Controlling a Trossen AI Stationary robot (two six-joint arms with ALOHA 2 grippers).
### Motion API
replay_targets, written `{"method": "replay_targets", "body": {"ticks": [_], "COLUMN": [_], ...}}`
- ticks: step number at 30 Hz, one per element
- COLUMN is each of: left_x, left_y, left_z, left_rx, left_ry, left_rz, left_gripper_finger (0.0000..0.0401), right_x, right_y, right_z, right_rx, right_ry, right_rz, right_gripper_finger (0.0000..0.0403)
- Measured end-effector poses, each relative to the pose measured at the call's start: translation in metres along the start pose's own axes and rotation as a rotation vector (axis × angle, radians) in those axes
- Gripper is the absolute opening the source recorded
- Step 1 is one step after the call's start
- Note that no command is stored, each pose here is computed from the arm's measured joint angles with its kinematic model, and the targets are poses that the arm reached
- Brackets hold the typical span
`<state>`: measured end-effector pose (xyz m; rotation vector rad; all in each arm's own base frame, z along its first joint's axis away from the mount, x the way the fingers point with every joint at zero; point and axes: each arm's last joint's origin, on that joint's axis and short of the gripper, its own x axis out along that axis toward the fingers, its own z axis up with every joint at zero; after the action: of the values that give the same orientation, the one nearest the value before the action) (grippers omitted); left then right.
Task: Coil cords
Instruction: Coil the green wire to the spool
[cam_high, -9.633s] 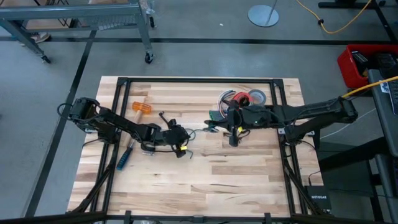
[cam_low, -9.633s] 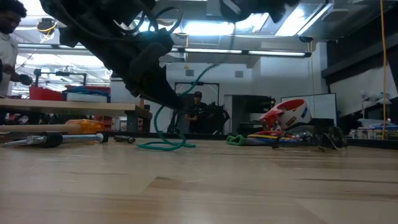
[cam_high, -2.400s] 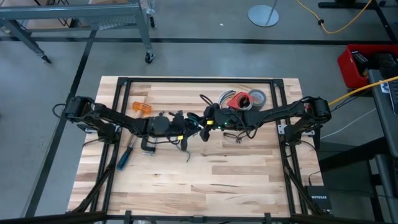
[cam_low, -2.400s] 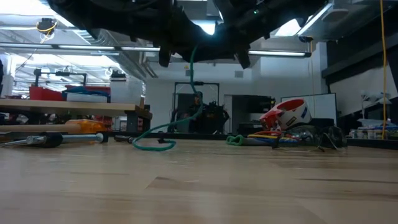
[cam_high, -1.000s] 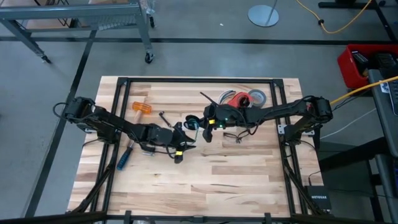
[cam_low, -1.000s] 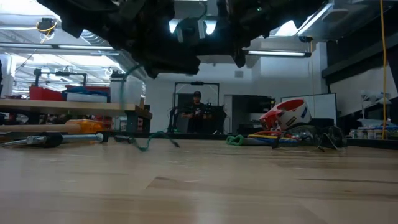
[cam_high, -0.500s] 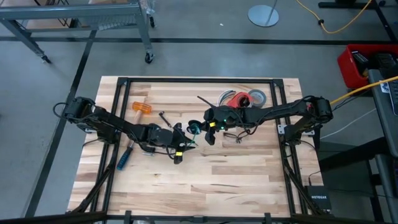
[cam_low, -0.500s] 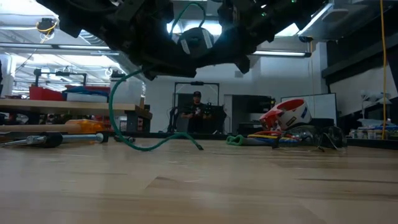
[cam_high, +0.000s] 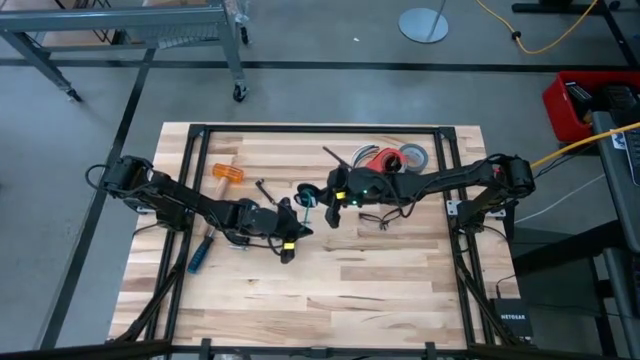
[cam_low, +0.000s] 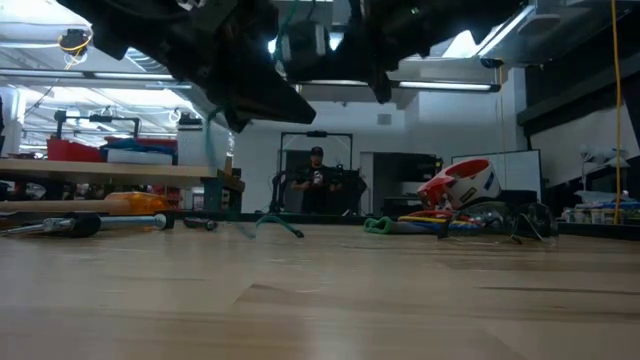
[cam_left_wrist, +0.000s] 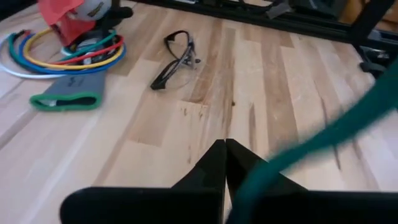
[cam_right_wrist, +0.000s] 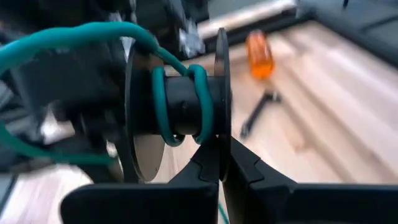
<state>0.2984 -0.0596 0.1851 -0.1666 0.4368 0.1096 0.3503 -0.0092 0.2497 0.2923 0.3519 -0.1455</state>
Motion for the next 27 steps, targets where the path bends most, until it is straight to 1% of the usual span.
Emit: {"method": "replay_targets", "body": {"ticks": [4,8,16,21,24,27], "left_x": [0.0,0.0,0.0,-0.001,-0.001,-0.001], "left_y": [0.0,0.0,0.001,0.002,0.003,0.003], "left_z": [-0.002,-0.001,-0.001,-0.006,-0.008,-0.008], "left_rx": [0.004,-0.009,-0.012,0.004,-0.014,-0.032], "left_ry": [0.006,-0.001,-0.002,0.049,0.07,0.064], "left_rz": [0.029,0.046,0.056,0.07,0.083,0.102], "left_gripper_finger": [0.0001,0.0,0.0,0.0,0.0,0.0], "right_x": [-0.001,-0.002,-0.005,-0.007,-0.009,-0.011], "right_y": [0.003,0.006,0.009,0.004,0.0,-0.002], "right_z": [0.011,0.019,0.028,0.035,0.041,0.047], "right_rx": [0.01,0.017,0.02,0.014,0.026,0.051], "right_ry": [-0.12,-0.202,-0.288,-0.326,-0.361,-0.395], "right_rz": [0.03,0.056,0.106,0.155,0.205,0.279], "right_gripper_finger": [0.0003,0.0003,0.0003,0.0003,0.0003,0.0003]}}
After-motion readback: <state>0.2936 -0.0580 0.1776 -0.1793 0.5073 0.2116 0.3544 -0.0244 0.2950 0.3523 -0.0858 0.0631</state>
